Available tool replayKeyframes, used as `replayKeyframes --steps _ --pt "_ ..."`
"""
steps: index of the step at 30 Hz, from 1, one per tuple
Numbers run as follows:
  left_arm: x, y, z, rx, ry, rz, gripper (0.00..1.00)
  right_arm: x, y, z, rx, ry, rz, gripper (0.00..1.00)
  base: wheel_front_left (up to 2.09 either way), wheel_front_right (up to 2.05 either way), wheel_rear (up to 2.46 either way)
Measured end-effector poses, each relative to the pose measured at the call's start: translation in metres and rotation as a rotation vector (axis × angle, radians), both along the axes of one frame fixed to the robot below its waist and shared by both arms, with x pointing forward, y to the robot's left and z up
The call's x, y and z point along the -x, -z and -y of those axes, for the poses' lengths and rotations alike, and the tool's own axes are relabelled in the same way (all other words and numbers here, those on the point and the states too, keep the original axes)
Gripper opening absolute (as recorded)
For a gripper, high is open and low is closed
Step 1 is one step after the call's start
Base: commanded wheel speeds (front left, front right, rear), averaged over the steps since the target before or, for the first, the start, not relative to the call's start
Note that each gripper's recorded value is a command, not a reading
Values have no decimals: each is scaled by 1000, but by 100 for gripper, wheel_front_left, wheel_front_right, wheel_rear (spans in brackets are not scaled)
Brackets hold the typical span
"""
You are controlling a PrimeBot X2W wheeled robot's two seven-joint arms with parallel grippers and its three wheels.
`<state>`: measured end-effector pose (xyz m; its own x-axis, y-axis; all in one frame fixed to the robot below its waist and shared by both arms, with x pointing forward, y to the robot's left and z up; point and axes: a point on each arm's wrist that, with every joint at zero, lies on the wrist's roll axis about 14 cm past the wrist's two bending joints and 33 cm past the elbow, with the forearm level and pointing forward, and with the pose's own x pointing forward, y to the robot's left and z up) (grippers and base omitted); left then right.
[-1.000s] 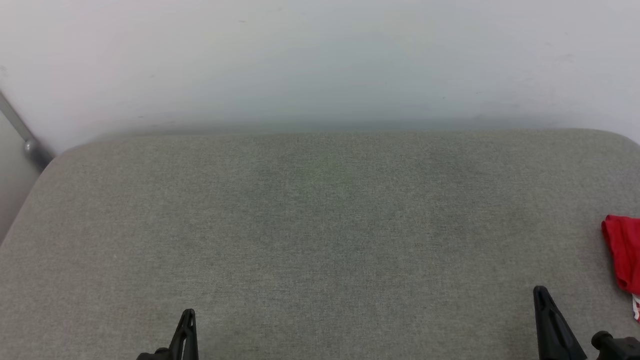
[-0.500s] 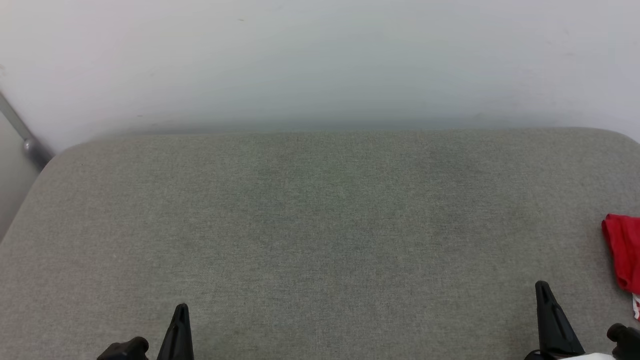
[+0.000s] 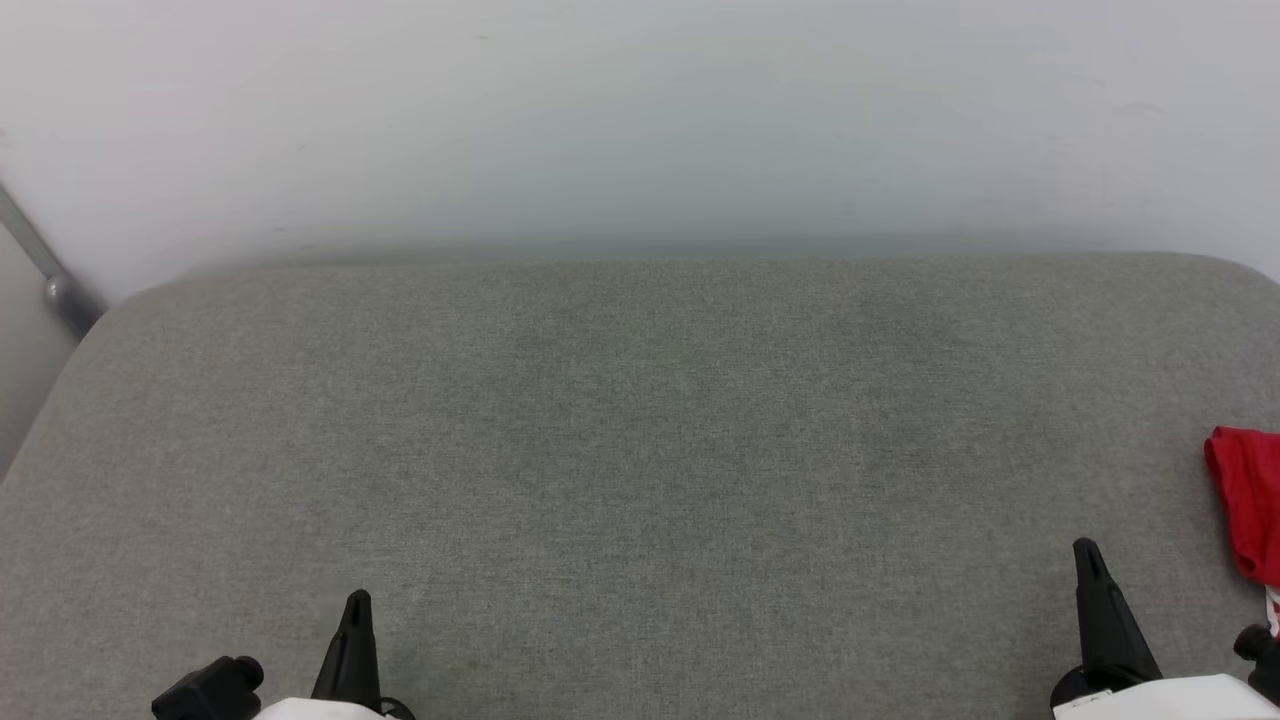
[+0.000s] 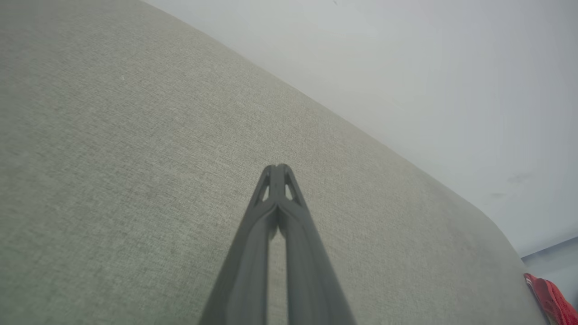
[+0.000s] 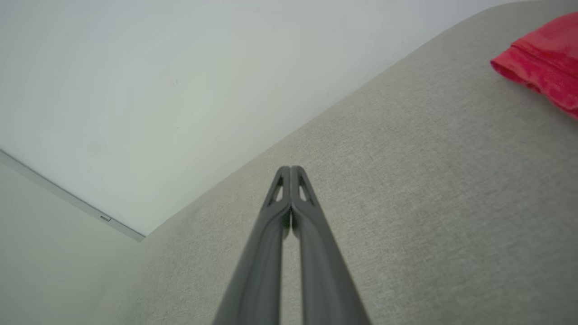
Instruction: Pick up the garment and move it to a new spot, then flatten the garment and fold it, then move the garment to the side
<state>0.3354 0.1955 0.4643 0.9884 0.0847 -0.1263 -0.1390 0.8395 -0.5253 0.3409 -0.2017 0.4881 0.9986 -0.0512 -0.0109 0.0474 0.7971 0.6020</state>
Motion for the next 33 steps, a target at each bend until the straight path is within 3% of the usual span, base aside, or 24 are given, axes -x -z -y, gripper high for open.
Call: replayKeyframes --steps 33 --pt "-24 -12 -2 452 -20 37 0 -20 -3 1 -412 6 -5 0 0 0 0"
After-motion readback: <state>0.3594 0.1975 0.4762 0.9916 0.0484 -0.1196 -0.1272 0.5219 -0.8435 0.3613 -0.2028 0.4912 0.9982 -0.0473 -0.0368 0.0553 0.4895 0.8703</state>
